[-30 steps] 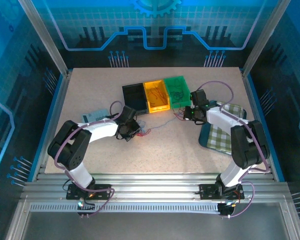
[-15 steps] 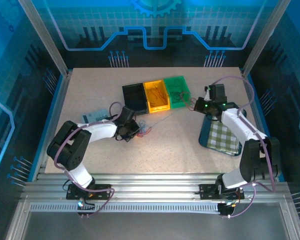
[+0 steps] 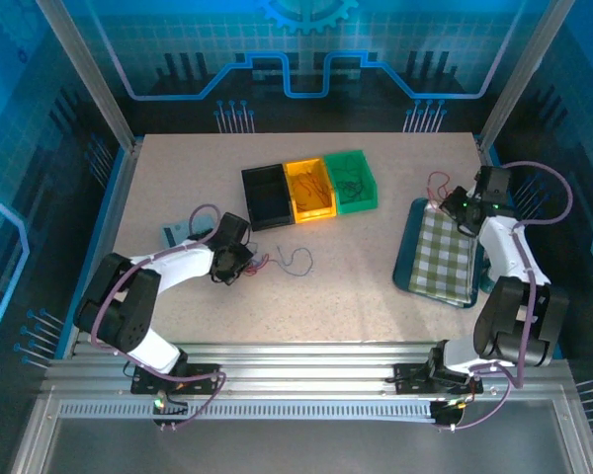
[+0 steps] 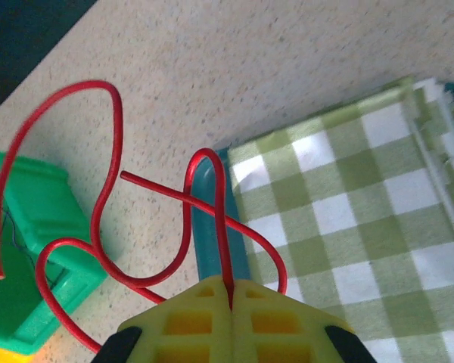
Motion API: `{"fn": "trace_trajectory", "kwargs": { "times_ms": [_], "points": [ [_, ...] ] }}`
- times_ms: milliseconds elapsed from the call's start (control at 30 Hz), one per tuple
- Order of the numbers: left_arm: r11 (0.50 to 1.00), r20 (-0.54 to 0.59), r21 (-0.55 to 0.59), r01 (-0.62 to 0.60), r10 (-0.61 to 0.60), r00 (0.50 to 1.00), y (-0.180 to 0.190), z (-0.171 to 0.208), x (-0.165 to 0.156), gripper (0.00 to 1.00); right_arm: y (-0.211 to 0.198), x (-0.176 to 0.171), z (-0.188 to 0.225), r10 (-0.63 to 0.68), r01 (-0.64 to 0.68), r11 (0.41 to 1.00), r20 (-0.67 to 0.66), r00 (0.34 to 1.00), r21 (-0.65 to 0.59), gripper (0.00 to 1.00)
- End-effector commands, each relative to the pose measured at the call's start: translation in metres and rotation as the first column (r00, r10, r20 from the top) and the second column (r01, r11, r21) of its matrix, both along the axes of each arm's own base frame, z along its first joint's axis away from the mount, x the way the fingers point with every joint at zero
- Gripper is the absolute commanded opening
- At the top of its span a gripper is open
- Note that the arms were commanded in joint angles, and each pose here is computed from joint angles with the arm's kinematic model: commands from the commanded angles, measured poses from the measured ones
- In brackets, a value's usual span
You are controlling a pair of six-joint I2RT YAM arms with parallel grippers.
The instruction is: Untangle the cables
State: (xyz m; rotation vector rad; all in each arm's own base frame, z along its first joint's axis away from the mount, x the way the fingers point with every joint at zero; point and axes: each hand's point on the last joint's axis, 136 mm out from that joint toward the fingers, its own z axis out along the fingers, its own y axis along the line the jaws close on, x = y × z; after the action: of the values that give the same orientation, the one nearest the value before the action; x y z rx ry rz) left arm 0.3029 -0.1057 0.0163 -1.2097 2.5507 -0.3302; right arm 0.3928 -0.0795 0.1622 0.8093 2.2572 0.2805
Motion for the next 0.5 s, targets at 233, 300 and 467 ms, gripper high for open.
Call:
{"fn": "trace_trajectory", "kwargs": {
  "times_ms": [233, 300, 467],
  "points": [
    [0.950, 0.076, 0.014, 0.313, -0.313, 0.947, -0.069, 0.026, 0.027, 0.00, 0.154, 0.028, 0.030, 0.409, -0.407, 0.913, 0.103, 0.907, -0.037, 0.02],
    [0.953, 0.095, -0.030, 0.303, -0.299, 0.950, -0.080, 0.026, 0.029, 0.00, 0.180, 0.033, 0.031, 0.453, -0.454, 0.891, 0.115, 0.884, -0.017, 0.02],
    [0.960, 0.123, -0.143, 0.242, -0.225, 0.966, -0.092, 0.017, 0.029, 0.00, 0.231, 0.054, 0.028, 0.512, -0.519, 0.854, 0.112, 0.852, 0.042, 0.02]
  ]
}}
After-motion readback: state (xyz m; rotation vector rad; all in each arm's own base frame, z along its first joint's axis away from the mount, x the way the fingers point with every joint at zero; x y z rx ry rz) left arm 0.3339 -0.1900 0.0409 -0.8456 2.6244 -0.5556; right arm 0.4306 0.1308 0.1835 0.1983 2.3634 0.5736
